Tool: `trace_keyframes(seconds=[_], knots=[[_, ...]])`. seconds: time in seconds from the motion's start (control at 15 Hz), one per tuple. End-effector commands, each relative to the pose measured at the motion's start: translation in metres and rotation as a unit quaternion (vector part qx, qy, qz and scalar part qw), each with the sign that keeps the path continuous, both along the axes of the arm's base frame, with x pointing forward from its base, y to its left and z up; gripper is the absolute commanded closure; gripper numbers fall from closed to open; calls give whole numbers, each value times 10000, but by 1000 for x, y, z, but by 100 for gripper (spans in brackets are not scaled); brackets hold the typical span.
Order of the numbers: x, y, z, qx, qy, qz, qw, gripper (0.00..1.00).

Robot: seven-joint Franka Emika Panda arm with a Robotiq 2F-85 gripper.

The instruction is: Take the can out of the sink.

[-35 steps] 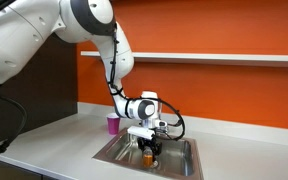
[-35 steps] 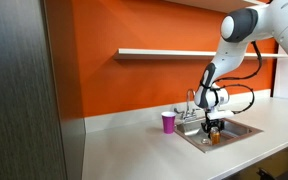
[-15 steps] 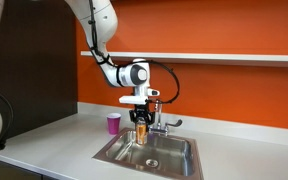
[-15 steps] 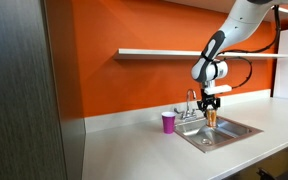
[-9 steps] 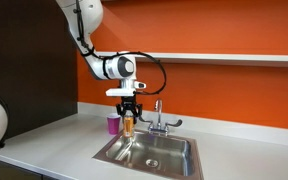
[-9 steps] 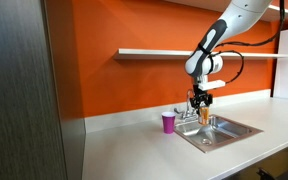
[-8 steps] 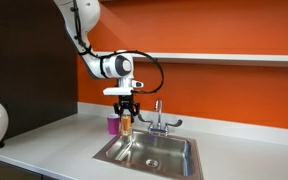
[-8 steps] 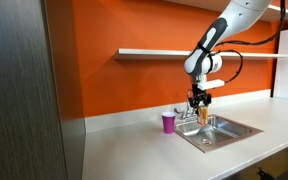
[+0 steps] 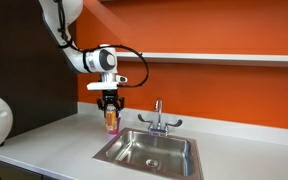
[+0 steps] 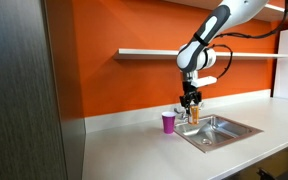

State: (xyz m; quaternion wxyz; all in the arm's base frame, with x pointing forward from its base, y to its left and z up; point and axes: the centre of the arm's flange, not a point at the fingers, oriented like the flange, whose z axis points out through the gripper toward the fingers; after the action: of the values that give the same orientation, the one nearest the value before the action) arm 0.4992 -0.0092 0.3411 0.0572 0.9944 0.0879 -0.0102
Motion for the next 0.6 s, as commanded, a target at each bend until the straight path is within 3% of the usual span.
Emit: trace_keyframes(seconds=[0.0,0.53], knots=[[-13,31,12,15,31,545,9985,61],[-12,93,-12,145,34,1365,9905,61]])
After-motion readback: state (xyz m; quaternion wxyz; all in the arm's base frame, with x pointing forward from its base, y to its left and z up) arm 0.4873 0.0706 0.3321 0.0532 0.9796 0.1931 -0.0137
